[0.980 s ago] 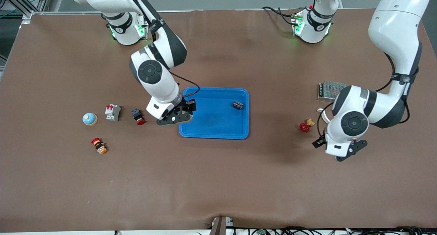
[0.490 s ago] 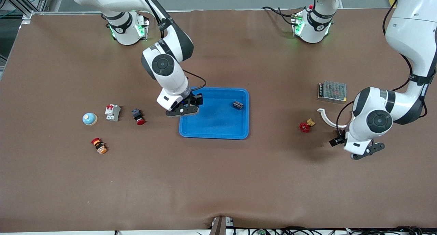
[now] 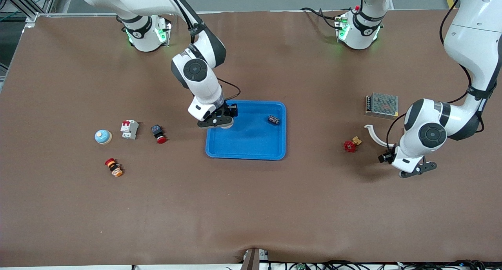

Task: Place electrolytic capacitor and blue bell in tray
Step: 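Carry the bell with the right gripper while the left gripper grasps a capacitor, then release the bell in the tray and raise the right gripper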

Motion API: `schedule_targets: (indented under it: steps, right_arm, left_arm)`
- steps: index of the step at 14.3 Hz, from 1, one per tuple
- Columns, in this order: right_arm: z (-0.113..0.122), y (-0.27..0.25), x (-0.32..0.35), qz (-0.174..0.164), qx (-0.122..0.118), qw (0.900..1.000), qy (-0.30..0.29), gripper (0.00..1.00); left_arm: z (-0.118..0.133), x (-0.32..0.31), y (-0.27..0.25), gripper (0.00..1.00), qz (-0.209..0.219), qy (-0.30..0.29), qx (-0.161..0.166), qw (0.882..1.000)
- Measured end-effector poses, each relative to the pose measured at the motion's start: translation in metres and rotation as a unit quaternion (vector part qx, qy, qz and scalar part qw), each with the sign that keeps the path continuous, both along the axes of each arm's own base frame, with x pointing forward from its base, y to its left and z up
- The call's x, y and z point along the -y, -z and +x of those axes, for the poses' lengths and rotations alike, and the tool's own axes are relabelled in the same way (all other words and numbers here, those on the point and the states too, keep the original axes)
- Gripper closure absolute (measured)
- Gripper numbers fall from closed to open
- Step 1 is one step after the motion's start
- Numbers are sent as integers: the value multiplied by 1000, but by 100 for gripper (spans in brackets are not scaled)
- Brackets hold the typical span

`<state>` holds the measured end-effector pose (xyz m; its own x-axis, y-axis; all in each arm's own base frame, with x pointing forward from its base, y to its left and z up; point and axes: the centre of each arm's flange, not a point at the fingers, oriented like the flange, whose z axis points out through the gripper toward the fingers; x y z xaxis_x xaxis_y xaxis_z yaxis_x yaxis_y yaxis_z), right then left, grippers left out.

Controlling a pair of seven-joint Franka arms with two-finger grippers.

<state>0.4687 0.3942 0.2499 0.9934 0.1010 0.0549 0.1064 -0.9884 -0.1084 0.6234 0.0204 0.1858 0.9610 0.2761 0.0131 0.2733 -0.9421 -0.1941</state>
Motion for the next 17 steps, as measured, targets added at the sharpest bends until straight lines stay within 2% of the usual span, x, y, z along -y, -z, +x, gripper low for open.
schedule_targets:
  steps: [1,4,9,14,15,17]
  right_arm:
    - [-3,6,-2,0,0,1000,2,36]
    - [-12,22,-13,3,3,1000,0,36]
    - [-22,46,-19,3,4,1000,-4,36]
    - [-23,49,-20,1,4,1000,-5,36]
    - [-24,49,-20,1,4,1000,-6,32]
    - [-24,49,-21,1,5,1000,-6,13]
  left_arm:
    - [-1,-4,1,37,0,-1,0,1000]
    - [-2,-9,3,67,-1,-4,1,1000]
    - [-1,-3,1,66,-5,-1,5,1000]
    - [10,25,-21,66,-16,8,27,999]
    - [12,34,-28,66,-17,8,30,999]
    - [15,54,-42,66,-19,3,32,999]
